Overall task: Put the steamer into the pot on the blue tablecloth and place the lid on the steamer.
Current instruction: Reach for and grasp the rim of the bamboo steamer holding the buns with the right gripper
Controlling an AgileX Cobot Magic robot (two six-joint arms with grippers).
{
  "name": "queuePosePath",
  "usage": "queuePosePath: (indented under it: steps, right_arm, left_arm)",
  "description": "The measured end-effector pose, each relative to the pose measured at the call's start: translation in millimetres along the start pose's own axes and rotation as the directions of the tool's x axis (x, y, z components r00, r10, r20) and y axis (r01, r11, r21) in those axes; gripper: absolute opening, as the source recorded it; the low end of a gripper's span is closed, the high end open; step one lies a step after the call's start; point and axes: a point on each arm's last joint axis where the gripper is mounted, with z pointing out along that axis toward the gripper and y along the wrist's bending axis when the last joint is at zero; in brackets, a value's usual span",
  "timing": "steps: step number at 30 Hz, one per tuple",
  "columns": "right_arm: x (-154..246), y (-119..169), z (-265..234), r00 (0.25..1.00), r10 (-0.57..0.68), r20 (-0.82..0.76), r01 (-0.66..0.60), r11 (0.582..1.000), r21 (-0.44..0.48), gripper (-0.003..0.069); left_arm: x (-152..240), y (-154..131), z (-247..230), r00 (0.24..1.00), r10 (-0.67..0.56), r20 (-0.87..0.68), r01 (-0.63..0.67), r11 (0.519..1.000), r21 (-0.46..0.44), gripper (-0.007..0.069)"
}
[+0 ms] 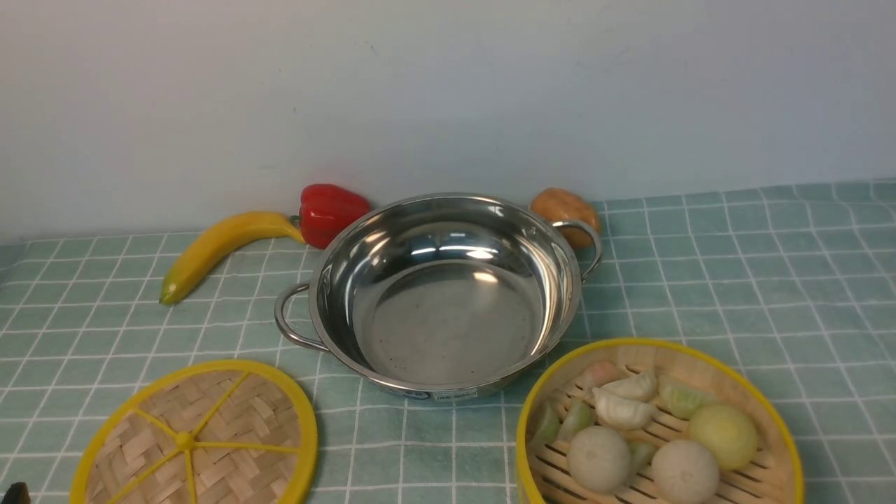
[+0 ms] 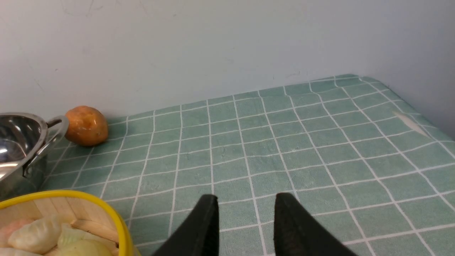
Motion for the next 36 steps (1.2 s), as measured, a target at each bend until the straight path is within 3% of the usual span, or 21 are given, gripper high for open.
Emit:
queuePosePath:
  steps: [10,12,13,14,15,17,18,19,20,22,24,29,35,36]
  right_arm:
    - [0,0,0,1.000,0.014,0.000,-0.014,1.000,-0.003,0.0240]
    - [-1,2,0,0.995,0.102,0.010,-0.102,0.995,-0.025,0.0240]
    - [-3,4,0,0.977,0.214,0.021,-0.213,0.976,-0.054,0.0240]
    - [-4,6,0,0.952,0.306,0.025,-0.303,0.950,-0.076,0.0240]
    - [-7,9,-1,0.867,0.498,0.020,-0.493,0.862,-0.120,0.0240]
    - [-9,10,-1,0.750,0.661,0.001,-0.654,0.741,-0.151,0.0240]
    - [-10,11,-1,0.659,0.752,-0.017,-0.744,0.648,-0.164,0.0240]
    - [-10,11,-1,0.633,0.774,-0.023,-0.765,0.622,-0.167,0.0240]
    - [-11,12,-2,0.542,0.839,-0.043,-0.832,0.528,-0.173,0.0240]
    - [-13,12,-2,0.470,0.881,-0.049,-0.871,0.455,-0.187,0.0240]
    - [-15,11,-2,0.437,0.899,-0.039,-0.883,0.421,-0.206,0.0240]
    - [-17,11,-2,0.404,0.914,-0.034,-0.895,0.388,-0.221,0.0240]
    - [-22,9,-3,0.320,0.947,-0.017,-0.915,0.305,-0.263,0.0240]
    - [-25,8,-4,0.261,0.965,-0.009,-0.925,0.247,-0.289,0.0240]
  left_arm:
    - [0,0,0,1.000,-0.015,0.003,0.015,1.000,0.003,0.0243]
    - [-2,-2,0,0.995,-0.093,0.022,0.093,0.995,0.021,0.0243]
    - [-4,-3,0,0.984,-0.175,0.038,0.173,0.984,0.040,0.0243]
    - [-6,-4,0,0.962,-0.269,0.050,0.266,0.962,0.063,0.0243]
    - [-11,-6,-1,0.883,-0.464,0.072,0.455,0.883,0.113,0.0243]
    - [-14,-7,-1,0.762,-0.644,0.068,0.629,0.761,0.160,0.0243]
    - [-16,-7,-2,0.694,-0.717,0.066,0.698,0.693,0.180,0.0243]
    - [-16,-7,-2,0.666,-0.743,0.061,0.724,0.664,0.187,0.0243]
    - [-18,-7,-2,0.572,-0.819,0.053,0.795,0.569,0.210,0.0243]
    - [-20,-7,-2,0.507,-0.861,0.046,0.835,0.504,0.223,0.0243]
    - [-21,-6,-3,0.486,-0.873,0.050,0.844,0.483,0.232,0.0243]
    - [-22,-6,-3,0.476,-0.877,0.062,0.845,0.476,0.242,0.0243]
    - [-23,-5,-3,0.464,-0.883,0.068,0.849,0.465,0.250,0.0243]
    - [-24,-5,-3,0.460,-0.884,0.079,0.847,0.464,0.257,0.0243]
